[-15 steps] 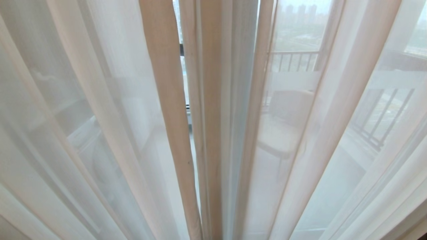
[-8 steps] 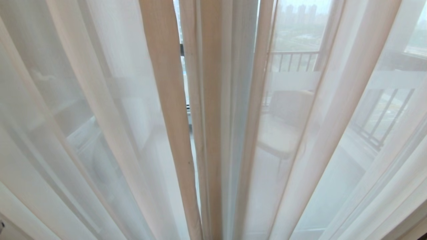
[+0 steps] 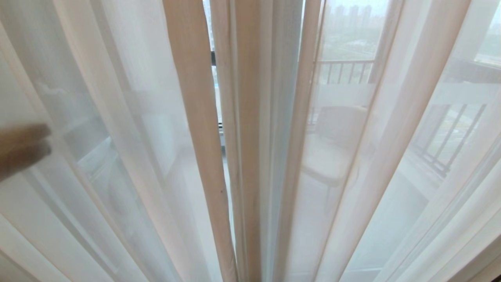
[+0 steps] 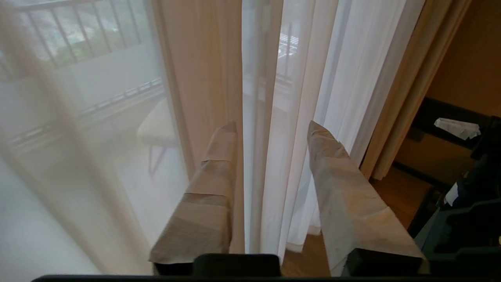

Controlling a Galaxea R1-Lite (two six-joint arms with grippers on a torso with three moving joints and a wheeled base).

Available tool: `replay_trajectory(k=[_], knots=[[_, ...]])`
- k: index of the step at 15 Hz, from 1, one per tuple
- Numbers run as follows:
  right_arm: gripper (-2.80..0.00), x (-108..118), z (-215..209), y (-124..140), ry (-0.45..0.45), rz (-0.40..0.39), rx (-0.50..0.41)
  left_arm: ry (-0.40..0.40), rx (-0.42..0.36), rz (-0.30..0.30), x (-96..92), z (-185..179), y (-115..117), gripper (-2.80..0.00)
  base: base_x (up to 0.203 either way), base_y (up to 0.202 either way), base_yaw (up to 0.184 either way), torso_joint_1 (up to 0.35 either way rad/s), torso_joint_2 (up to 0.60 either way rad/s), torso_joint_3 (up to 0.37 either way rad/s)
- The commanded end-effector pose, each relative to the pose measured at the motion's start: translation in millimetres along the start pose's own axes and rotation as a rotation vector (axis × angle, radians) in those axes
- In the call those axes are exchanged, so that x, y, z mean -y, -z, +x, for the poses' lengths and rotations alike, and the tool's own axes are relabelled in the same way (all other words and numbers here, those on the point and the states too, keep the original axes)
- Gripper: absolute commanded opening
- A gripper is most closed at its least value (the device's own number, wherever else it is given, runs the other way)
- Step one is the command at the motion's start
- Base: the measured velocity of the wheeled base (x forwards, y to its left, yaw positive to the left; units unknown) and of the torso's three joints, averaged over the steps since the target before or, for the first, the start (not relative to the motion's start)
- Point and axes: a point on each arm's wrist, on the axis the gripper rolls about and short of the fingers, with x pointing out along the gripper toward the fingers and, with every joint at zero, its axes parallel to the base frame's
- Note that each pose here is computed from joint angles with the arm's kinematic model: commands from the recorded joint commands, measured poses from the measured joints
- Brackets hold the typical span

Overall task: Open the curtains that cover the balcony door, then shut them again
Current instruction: Pull the inner curtains open on both sides

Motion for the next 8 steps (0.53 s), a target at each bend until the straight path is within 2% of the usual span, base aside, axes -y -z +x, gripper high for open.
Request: replay_trajectory(k=[1,4,8], knots=[[-2.80,0,0,0,-0.001,0.000,0.000,0.044,-0.051,-0.033,-20.7,42,-11,0.00,0.000,0.000,0.000,0.000,0.00,0.000],[-2.80,0,0,0,-0.001,0.000,0.000,0.034,-0.023,-0.014,-32.3,68,-35,0.00,0.000,0.000,0.000,0.000,0.00,0.000],[-2.80,0,0,0,-0.001,0.000,0.000,-0.054,-0.002,-0.002,-35.3,99,-52,0.00,0.000,0.000,0.000,0.000,0.00,0.000]])
